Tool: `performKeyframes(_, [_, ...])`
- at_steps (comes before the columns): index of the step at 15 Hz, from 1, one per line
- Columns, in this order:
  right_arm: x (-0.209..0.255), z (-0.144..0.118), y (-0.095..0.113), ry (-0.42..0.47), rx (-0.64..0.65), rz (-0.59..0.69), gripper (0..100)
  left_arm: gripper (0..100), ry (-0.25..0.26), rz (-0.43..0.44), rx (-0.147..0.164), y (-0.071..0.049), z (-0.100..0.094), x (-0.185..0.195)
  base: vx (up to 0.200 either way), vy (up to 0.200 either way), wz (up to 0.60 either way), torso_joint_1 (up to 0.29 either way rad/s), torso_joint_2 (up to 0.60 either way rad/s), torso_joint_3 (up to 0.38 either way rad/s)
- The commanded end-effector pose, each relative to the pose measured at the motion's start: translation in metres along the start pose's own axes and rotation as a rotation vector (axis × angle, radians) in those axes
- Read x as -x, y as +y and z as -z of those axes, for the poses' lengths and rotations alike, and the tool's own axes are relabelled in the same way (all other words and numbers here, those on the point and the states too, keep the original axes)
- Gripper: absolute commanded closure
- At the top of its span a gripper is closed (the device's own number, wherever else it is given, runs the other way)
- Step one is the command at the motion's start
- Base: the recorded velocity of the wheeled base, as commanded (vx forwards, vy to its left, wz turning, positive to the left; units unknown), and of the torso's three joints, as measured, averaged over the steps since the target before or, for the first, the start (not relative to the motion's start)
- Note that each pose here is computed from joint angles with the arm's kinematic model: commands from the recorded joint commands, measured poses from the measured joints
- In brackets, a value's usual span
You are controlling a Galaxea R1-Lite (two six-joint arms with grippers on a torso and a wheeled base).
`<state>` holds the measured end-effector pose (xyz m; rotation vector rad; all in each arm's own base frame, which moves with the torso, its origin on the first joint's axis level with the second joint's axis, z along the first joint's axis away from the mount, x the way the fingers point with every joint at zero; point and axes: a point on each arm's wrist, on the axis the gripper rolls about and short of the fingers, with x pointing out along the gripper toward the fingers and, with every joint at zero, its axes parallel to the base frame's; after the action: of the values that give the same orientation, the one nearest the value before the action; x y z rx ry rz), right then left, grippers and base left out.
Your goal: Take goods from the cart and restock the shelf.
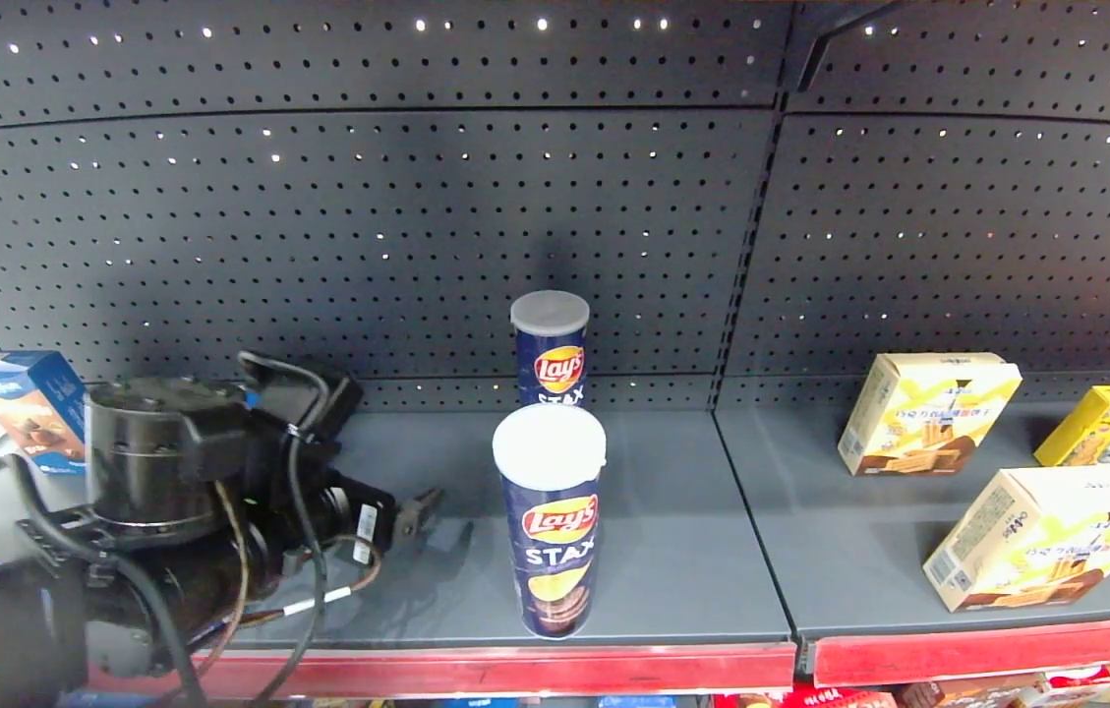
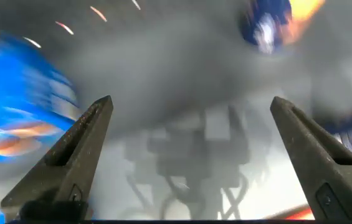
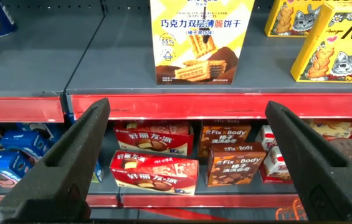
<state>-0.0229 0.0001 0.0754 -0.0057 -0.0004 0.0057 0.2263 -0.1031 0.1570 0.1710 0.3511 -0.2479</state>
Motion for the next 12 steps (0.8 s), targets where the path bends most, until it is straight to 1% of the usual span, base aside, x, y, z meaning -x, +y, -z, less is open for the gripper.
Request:
performKeyframes(1, [0.0,0.0,0.0,0.002,0.0,0.0,0,0,-0.207,-0.071,0.026,0.029,-0.042,0.043,0.0,0.0,0.0,0.0,0.0,0.0])
performKeyframes(2, [0.0,0.0,0.0,0.0,0.0,0.0,0,0,-0.244,-0.079,0.028,0.033,-0.051,0.061,0.0,0.0,0.0,0.0,0.0,0.0])
performKeyframes(3, [0.0,0.0,0.0,0.0,0.0,0.0,0,0,-0.263,-0.085,0.033,0.036,-0.054,0.081,0.0,0.0,0.0,0.0,0.0,0.0])
performKeyframes(4, [0.0,0.0,0.0,0.002,0.0,0.0,0,0,-0.27,-0.089,0.035,0.037,-0.054,0.093,0.0,0.0,0.0,0.0,0.0,0.0])
performKeyframes(5, [0.0,0.0,0.0,0.0,0.0,0.0,0,0,-0.29,-0.113,0.047,0.042,-0.049,0.113,0.0,0.0,0.0,0.0,0.0,0.0])
performKeyframes(7, [0.0,0.0,0.0,0.002,0.0,0.0,0,0,-0.309,-0.184,0.068,0.052,-0.027,0.143,0.0,0.0,0.0,0.0,0.0,0.0])
performKeyframes(8, [0.0,0.0,0.0,0.002,0.0,0.0,0,0,-0.319,-0.218,0.076,0.055,-0.014,0.154,0.0,0.0,0.0,0.0,0.0,0.0])
performKeyframes(9, [0.0,0.0,0.0,0.002,0.0,0.0,0,0,-0.333,-0.231,0.08,0.055,-0.007,0.162,0.0,0.0,0.0,0.0,0.0,0.0])
performKeyframes(10, [0.0,0.0,0.0,0.002,0.0,0.0,0,0,-0.362,-0.27,0.086,0.054,0.019,0.184,0.0,0.0,0.0,0.0,0.0,0.0])
performKeyframes(11, [0.0,0.0,0.0,0.0,0.0,0.0,0,0,-0.365,-0.292,0.09,0.053,0.035,0.194,0.0,0.0,0.0,0.0,0.0,0.0])
performKeyframes(12, [0.0,0.0,0.0,0.002,0.0,0.0,0,0,-0.37,-0.307,0.095,0.049,0.061,0.206,0.0,0.0,0.0,0.0,0.0,0.0])
